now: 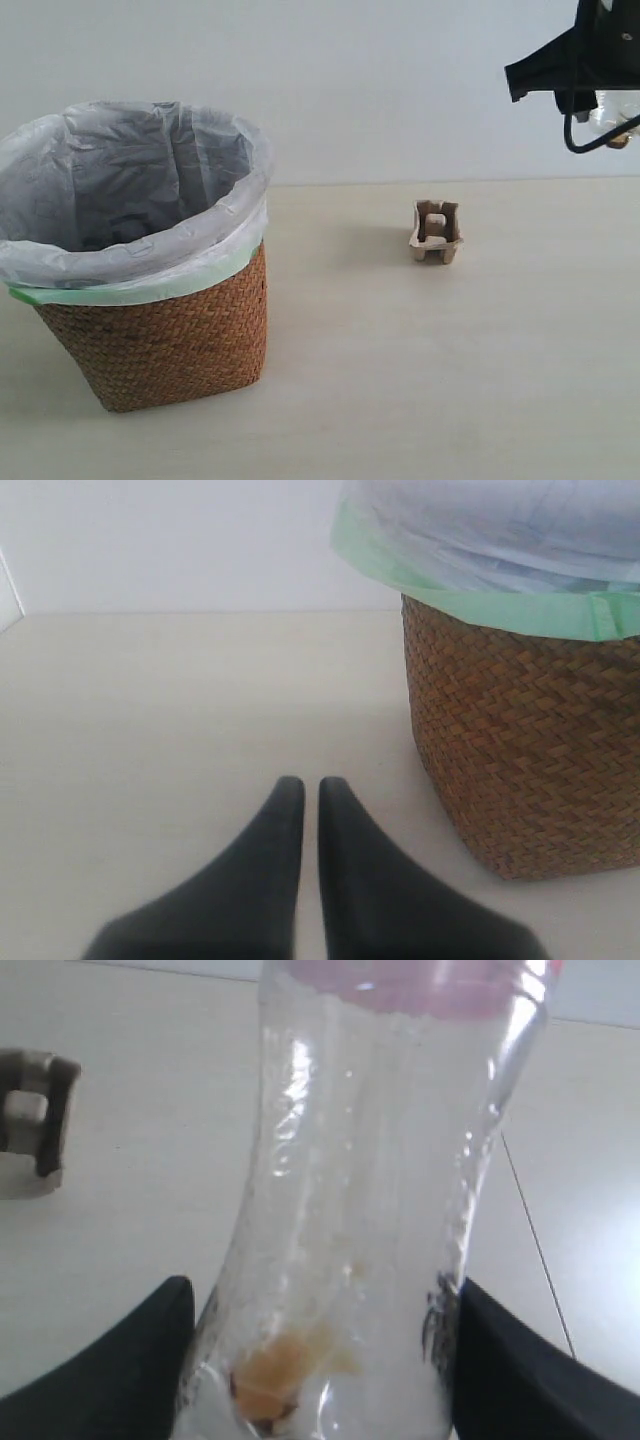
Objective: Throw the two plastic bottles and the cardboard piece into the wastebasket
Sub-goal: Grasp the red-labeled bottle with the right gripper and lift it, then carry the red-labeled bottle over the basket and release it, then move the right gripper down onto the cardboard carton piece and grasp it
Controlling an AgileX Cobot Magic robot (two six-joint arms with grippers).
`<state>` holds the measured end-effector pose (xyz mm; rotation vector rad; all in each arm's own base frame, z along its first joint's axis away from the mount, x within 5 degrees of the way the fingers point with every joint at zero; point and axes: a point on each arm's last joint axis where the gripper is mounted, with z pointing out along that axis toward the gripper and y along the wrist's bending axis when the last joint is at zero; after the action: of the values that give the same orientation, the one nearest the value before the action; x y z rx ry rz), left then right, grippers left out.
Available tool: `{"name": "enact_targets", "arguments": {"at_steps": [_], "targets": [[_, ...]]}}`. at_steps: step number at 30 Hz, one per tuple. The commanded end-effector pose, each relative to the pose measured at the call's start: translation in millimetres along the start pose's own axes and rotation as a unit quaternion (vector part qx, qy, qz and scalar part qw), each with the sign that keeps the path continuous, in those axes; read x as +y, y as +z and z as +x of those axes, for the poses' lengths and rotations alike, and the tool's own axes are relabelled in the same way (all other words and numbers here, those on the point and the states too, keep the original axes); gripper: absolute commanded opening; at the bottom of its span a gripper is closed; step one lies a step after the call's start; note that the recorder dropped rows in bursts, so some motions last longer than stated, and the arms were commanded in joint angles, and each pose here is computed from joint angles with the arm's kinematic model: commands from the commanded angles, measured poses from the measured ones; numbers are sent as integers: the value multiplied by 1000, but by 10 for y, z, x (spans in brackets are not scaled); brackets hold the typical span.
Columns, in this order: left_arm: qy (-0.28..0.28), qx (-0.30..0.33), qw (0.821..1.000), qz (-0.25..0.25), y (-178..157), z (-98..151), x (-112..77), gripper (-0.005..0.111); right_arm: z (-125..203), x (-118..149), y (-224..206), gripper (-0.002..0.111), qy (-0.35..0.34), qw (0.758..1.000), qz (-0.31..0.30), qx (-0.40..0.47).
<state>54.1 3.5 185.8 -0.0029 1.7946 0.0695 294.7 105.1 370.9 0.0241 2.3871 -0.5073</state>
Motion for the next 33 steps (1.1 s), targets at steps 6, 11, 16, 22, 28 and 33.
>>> {"name": "enact_targets", "arguments": {"at_steps": [6,11,16,22,28,33], "targets": [[-2,-2,1000,4,1,4,-6,5,62,578,-142,0,25,956,-282,69],[-2,-2,1000,4,1,4,-6,5,-192,993,-974,9,1,825,-564,-32],[-2,-2,1000,4,1,4,-6,5,-323,1131,-1291,98,11,791,-606,-85],[-2,-2,1000,4,1,4,-6,5,-340,1197,-1181,97,26,806,-587,-67],[-2,-2,1000,4,1,4,-6,5,-300,1198,-1134,97,1,820,-569,-57],[-2,-2,1000,4,1,4,-6,5,-247,1176,-1071,97,-24,841,-540,-36]]}}
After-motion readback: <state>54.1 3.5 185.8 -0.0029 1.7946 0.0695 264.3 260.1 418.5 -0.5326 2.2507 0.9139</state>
